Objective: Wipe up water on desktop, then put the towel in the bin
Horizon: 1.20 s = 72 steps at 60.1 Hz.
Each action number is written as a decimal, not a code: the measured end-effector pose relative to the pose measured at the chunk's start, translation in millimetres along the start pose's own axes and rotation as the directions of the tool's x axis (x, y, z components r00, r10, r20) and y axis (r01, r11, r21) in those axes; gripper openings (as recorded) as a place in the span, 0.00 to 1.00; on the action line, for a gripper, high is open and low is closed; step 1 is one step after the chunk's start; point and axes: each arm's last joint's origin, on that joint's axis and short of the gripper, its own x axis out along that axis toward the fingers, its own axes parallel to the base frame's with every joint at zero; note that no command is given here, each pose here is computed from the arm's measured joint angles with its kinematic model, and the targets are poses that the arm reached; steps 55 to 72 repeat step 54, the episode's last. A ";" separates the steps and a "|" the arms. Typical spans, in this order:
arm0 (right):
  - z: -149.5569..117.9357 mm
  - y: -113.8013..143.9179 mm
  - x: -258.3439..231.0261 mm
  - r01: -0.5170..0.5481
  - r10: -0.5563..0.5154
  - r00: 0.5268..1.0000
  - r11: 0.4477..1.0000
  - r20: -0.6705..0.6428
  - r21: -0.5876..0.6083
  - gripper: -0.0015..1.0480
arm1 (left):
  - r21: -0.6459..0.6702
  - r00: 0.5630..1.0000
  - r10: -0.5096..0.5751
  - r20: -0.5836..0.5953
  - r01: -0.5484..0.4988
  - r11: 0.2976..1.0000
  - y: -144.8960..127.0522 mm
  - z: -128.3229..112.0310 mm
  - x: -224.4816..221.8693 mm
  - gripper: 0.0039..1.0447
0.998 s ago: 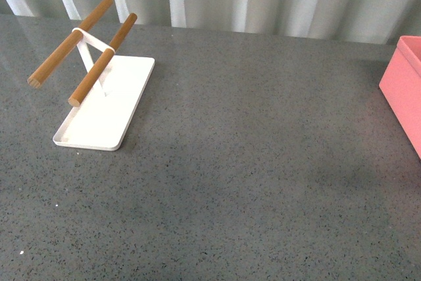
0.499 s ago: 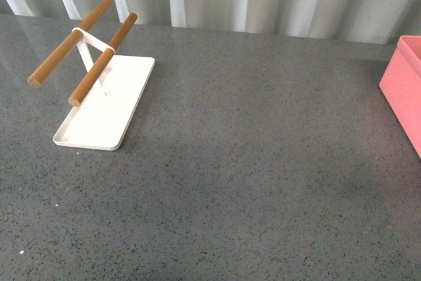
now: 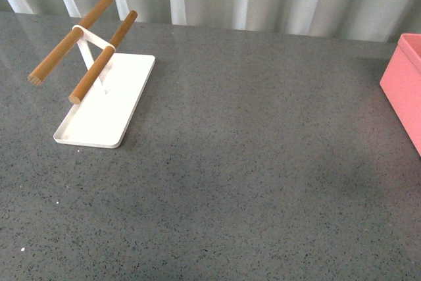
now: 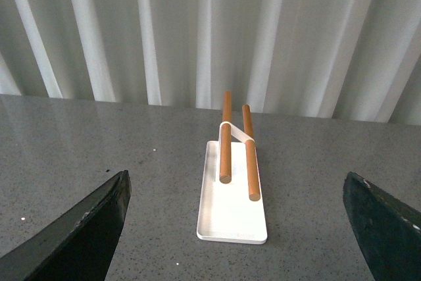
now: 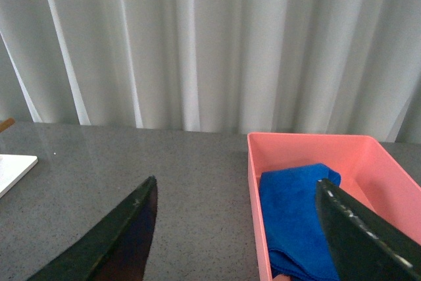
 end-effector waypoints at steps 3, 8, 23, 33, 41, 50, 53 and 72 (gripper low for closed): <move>0.0 0.0 0.0 0.000 0.000 1.000 1.000 0.000 0.000 0.84 | 0.000 1.000 0.000 0.000 0.000 1.000 0.0 0.0 0.0 0.94; 0.0 0.0 0.0 0.000 0.000 1.000 1.000 0.000 0.003 0.95 | 0.000 1.000 0.000 0.000 0.000 1.000 0.0 0.0 0.0 0.94; 0.0 0.0 0.0 0.000 0.000 1.000 1.000 0.000 0.004 0.93 | 0.000 1.000 0.000 0.000 0.000 1.000 0.0 0.0 0.0 0.94; -0.1 0.0 0.0 0.000 0.000 1.000 1.000 -0.001 0.004 0.93 | 0.000 1.000 0.000 0.000 0.000 1.000 0.0 0.0 0.0 0.94; 0.0 0.0 0.0 0.000 0.000 1.000 1.000 0.000 0.004 0.93 | 0.000 1.000 0.000 0.000 0.000 1.000 0.0 0.0 0.0 0.94; -0.1 0.0 0.0 0.000 0.000 1.000 1.000 -0.001 0.004 0.93 | 0.000 1.000 0.000 0.000 0.000 1.000 0.0 0.0 0.0 0.94; -0.1 0.0 0.0 0.000 0.000 1.000 1.000 -0.001 0.004 0.93 | 0.000 1.000 0.000 0.000 0.000 1.000 0.0 0.0 0.0 0.94; -0.1 0.0 0.0 0.000 0.000 1.000 1.000 -0.001 0.004 0.93 | 0.000 1.000 0.000 0.000 0.000 1.000 0.0 0.0 0.0 0.94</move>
